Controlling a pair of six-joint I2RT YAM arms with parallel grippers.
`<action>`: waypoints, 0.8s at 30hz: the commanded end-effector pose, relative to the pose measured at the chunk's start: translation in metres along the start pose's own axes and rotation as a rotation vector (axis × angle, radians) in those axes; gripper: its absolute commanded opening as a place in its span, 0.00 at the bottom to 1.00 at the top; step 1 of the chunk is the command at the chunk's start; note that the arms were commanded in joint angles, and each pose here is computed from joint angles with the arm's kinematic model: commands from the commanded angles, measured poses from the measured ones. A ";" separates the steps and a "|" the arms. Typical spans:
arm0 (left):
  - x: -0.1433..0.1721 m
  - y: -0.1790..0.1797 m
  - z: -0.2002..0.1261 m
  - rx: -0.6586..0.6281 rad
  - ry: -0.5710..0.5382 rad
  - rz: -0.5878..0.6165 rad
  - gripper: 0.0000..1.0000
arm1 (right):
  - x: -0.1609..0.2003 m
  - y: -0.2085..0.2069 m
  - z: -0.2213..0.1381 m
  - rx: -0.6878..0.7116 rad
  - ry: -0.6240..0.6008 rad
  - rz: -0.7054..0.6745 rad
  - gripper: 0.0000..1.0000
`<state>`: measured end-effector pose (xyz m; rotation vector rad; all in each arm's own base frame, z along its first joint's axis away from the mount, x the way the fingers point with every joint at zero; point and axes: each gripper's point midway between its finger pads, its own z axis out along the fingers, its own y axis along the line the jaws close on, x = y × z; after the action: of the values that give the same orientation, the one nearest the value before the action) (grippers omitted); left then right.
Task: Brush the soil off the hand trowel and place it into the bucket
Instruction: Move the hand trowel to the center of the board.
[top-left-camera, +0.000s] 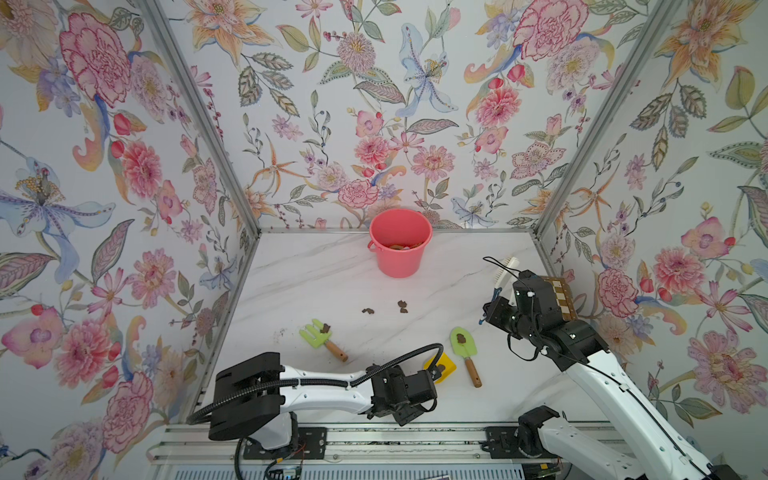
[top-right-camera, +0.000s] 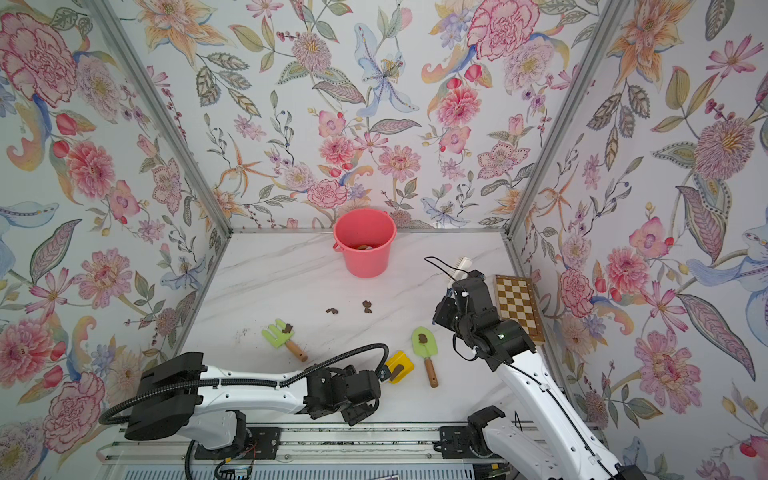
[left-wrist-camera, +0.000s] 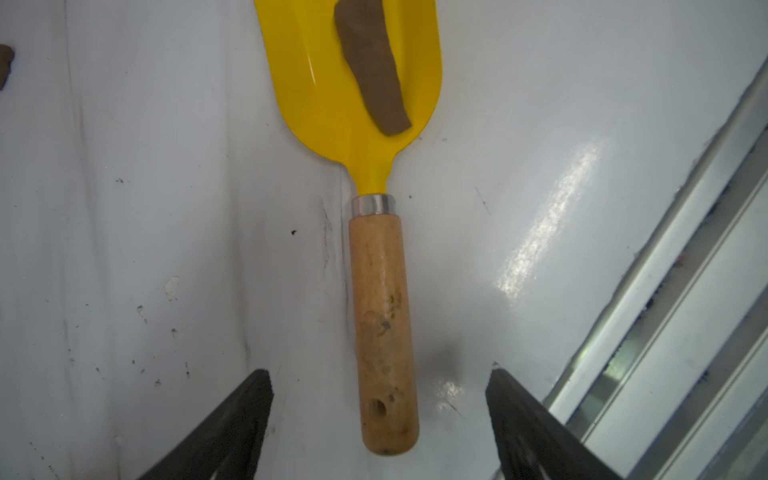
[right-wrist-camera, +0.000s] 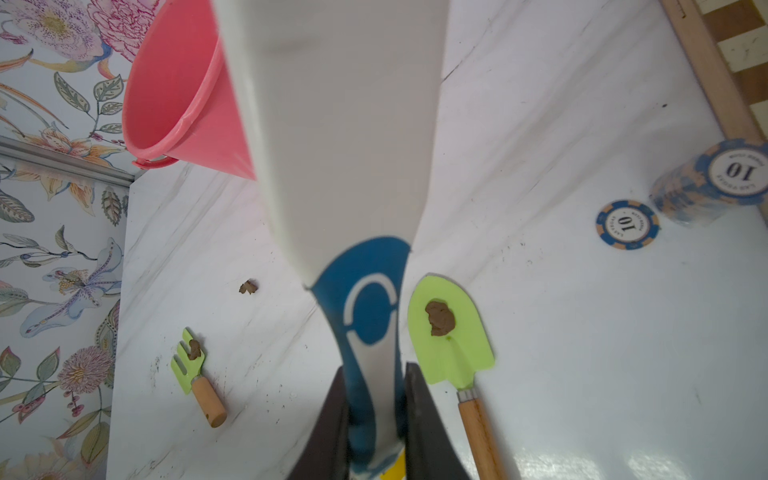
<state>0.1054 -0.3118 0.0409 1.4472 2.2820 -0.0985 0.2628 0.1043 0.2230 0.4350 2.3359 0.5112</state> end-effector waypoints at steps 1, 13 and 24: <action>0.006 -0.006 0.015 0.005 0.021 0.025 0.82 | -0.003 -0.002 -0.001 0.015 -0.010 0.001 0.06; 0.016 0.014 0.038 -0.075 0.080 -0.109 0.55 | -0.002 -0.001 0.004 0.023 0.007 -0.017 0.06; 0.012 0.068 0.037 -0.126 0.067 -0.321 0.35 | -0.003 0.009 0.021 -0.013 0.018 -0.025 0.06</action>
<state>0.1617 -0.3045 0.0206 1.0838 2.4535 -0.0778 0.2730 0.1107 0.2085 0.4218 2.3841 0.4902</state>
